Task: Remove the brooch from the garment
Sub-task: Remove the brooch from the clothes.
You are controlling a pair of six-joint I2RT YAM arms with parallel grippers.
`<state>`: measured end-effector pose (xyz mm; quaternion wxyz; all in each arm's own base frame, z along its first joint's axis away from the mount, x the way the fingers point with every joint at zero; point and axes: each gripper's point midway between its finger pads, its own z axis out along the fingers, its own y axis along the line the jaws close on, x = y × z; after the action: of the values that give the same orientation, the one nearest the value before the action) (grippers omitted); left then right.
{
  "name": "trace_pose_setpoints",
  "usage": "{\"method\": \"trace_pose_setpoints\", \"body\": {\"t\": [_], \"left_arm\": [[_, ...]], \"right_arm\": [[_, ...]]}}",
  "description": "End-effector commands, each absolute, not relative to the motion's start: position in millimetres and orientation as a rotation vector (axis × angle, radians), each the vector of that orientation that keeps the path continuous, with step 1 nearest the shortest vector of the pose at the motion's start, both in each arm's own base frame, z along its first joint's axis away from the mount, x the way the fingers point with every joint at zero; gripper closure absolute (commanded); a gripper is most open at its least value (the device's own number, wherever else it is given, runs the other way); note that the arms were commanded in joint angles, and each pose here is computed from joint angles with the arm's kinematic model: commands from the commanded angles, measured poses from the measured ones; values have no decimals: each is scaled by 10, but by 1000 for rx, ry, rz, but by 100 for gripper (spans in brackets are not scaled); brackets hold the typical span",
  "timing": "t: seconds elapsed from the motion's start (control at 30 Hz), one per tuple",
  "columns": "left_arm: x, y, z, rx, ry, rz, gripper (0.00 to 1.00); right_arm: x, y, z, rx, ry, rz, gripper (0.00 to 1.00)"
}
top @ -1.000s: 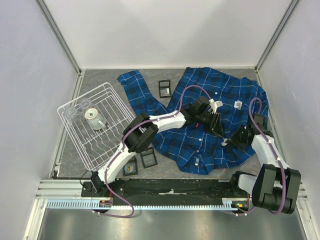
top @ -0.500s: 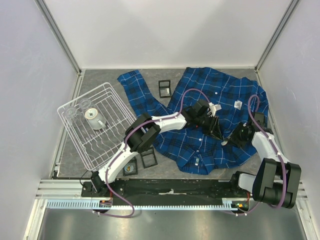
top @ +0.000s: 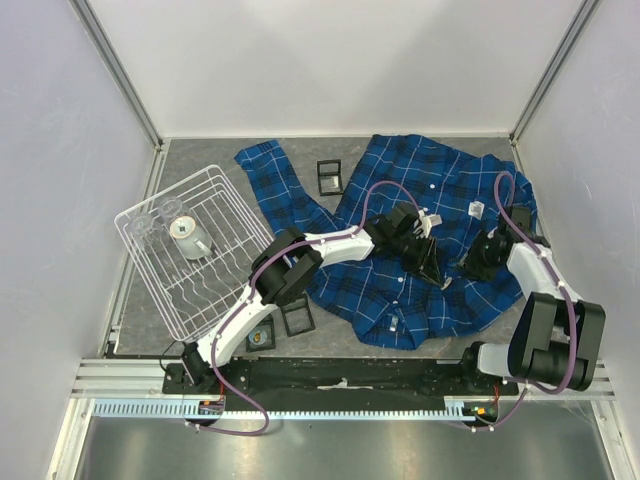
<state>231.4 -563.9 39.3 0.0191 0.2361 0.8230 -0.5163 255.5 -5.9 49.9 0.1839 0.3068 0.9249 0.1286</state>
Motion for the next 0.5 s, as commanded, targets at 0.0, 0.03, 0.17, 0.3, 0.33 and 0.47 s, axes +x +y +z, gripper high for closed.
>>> {"method": "trace_pose_setpoints", "body": {"t": [0.0,0.03,0.17,0.3,0.33,0.47], "left_arm": [[2286,-5710,454,811,2504,-1619,69],[2280,-5718,462,813,2500,-1621,69],[2238,-5752,500,827,2493,-1634,69],[2204,-5765,545,842,2482,-1637,69],[2213,-5765,560,844,2477,-1639,69],[2213,-5754,601,855,2467,-1632,69]], "right_arm": [[2688,-193,653,734,2652,248,61],[2695,-201,670,713,2663,226,62],[2715,-21,704,613,2703,259,59],[2667,63,666,562,2746,253,57],[2628,61,636,571,2764,246,59],[2576,-64,604,570,2786,125,60]]}}
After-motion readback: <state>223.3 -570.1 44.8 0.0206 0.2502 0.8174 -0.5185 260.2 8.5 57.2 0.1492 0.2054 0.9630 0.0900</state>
